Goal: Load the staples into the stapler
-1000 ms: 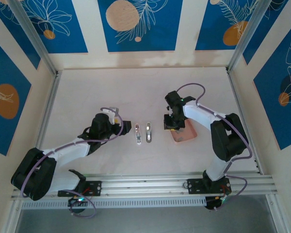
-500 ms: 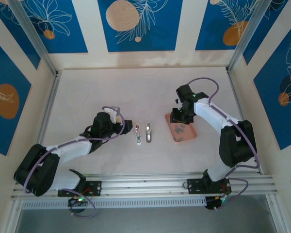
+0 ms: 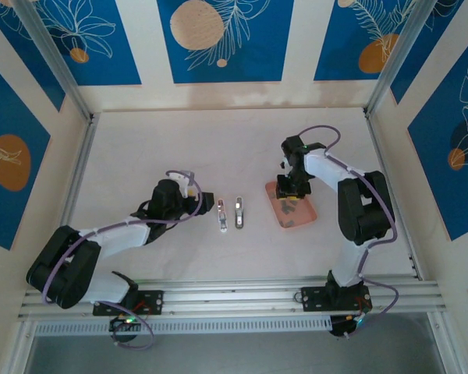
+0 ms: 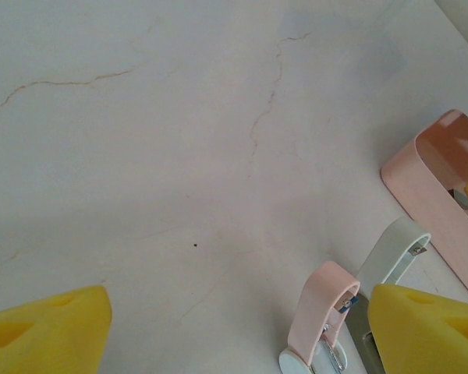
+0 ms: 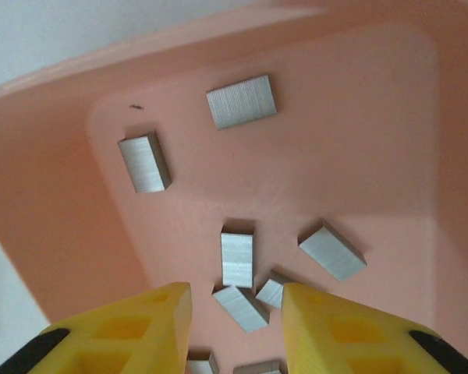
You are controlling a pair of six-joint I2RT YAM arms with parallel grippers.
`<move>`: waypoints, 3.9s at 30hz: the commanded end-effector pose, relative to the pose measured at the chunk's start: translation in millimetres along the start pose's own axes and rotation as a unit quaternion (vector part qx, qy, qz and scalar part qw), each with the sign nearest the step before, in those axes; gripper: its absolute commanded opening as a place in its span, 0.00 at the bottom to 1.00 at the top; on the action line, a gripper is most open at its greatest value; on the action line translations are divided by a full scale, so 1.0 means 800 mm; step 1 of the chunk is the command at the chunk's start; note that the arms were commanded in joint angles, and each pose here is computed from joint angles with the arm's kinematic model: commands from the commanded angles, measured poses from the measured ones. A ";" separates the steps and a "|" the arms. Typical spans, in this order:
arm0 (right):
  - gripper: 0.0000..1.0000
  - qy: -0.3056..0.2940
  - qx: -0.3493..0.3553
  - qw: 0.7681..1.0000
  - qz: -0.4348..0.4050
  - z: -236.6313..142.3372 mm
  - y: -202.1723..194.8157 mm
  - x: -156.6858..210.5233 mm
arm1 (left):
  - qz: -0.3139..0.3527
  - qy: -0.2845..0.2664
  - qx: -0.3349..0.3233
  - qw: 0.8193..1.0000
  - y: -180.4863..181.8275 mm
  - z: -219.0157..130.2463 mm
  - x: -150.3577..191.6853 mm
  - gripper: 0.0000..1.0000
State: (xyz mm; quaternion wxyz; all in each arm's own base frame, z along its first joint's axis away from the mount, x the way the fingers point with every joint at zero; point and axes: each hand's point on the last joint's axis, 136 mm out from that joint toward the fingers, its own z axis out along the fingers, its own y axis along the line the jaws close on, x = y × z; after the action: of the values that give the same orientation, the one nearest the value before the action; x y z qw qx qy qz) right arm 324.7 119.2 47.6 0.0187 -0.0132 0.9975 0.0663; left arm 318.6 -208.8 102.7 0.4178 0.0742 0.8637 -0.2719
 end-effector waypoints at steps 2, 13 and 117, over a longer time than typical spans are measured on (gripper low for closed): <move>0.34 0.005 -0.001 1.000 -0.011 0.005 0.003 -0.009 | -0.009 -0.014 -0.007 1.000 0.003 0.003 -0.014 0.86; 0.30 0.025 -0.012 1.000 -0.011 0.027 0.010 -0.008 | -0.006 -0.008 -0.008 1.000 0.003 0.006 -0.014 0.86; 0.15 -0.243 -0.048 0.969 -0.028 -0.010 0.215 0.065 | 0.047 -0.188 0.053 0.980 0.021 -0.013 -0.009 0.86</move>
State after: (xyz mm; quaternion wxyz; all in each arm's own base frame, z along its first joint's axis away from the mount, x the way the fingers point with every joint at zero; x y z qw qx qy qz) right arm 264.9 286.1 74.3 0.2603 -0.0394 0.9566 0.1250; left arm 318.1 -196.8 85.8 0.5441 0.0944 0.7744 -0.3088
